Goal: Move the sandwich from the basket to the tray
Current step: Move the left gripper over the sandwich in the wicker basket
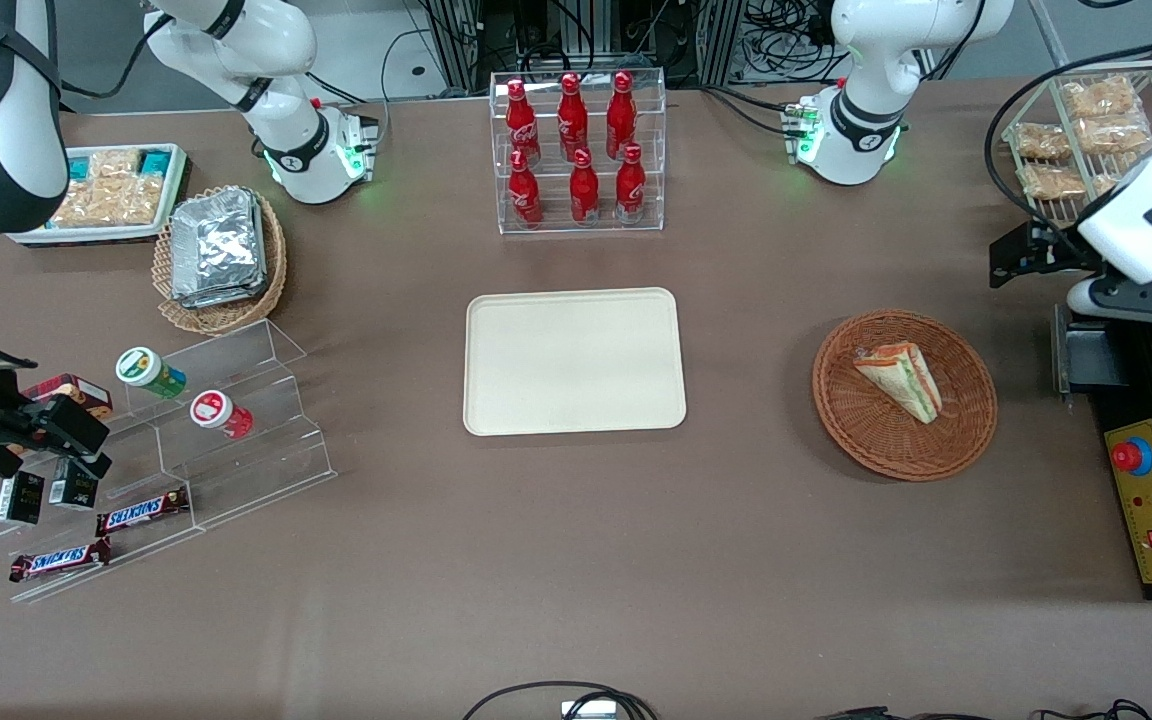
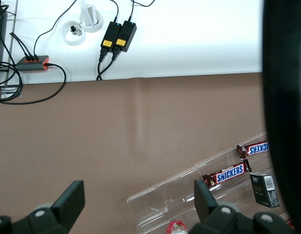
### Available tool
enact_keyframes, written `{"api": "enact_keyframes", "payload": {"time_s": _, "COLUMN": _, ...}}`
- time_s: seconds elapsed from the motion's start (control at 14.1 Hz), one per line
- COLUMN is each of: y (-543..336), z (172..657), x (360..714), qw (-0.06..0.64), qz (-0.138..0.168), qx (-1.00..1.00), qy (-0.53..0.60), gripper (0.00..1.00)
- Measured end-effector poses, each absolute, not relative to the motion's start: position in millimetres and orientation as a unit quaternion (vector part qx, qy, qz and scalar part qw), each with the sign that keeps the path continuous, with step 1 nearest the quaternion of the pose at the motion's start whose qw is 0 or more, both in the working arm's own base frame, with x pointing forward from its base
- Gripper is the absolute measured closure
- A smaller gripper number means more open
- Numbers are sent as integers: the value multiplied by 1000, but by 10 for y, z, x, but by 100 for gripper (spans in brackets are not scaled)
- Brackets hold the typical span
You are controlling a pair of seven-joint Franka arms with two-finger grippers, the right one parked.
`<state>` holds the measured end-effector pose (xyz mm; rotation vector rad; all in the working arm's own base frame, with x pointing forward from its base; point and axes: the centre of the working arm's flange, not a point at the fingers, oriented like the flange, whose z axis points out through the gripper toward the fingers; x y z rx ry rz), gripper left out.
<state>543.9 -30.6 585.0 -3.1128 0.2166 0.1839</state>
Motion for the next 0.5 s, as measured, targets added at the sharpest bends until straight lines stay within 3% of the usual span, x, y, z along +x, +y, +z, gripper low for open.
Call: {"api": "enact_keyframes", "payload": {"time_s": 0.5, "y": -328, "z": 4851, "x": 5455, "qw": 17, "qz": 68, "qx": -997, "qy": -34, "gripper": 0}}
